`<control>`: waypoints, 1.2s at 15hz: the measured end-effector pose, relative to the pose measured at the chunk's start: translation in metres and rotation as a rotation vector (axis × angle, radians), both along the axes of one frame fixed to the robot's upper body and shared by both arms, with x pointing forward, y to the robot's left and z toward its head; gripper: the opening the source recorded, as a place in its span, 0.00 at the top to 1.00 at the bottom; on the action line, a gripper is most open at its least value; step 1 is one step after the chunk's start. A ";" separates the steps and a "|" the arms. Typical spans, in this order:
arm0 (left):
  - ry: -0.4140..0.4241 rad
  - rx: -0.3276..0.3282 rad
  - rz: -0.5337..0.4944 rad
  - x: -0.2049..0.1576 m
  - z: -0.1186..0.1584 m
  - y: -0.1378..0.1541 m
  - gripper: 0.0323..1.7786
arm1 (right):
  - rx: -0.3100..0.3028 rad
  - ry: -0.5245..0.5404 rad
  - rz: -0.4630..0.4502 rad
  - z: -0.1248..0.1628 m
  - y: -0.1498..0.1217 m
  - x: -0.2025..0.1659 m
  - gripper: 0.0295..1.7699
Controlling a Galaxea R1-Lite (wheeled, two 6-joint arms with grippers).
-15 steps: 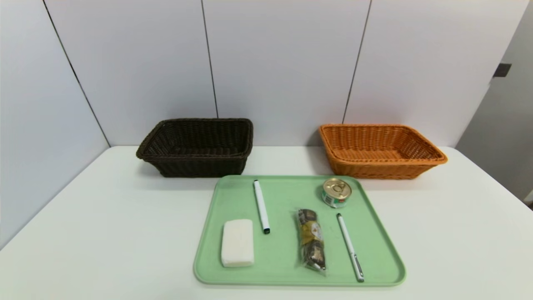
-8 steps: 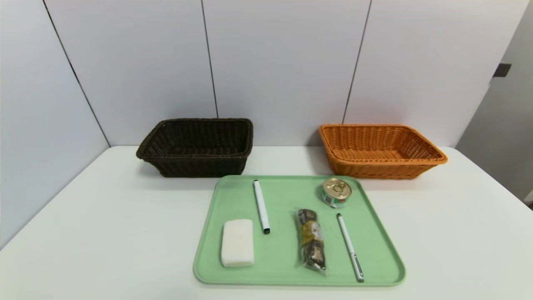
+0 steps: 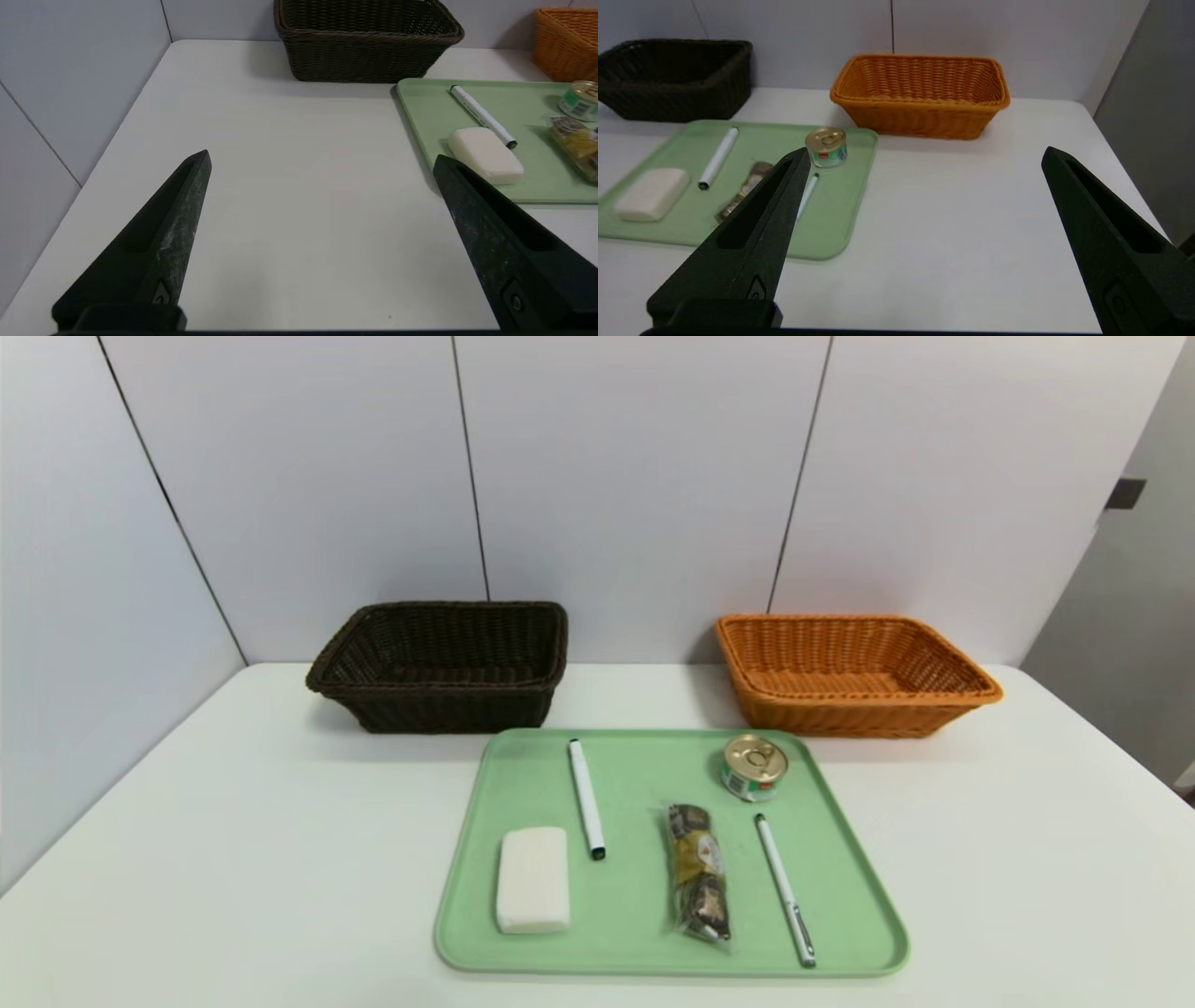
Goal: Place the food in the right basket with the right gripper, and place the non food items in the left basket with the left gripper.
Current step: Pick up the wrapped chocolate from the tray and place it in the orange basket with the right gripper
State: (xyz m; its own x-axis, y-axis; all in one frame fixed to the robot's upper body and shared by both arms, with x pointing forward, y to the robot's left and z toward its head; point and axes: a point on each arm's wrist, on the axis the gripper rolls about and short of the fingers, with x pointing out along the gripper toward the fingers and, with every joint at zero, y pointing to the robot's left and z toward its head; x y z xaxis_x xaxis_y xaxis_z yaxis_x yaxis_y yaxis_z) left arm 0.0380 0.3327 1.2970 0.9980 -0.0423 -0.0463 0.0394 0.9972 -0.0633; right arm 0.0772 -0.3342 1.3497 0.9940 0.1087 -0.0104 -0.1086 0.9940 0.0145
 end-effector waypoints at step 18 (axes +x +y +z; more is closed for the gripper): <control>0.576 -0.168 -0.208 0.195 0.088 -0.034 0.05 | 0.159 1.081 0.140 0.028 0.173 0.255 0.03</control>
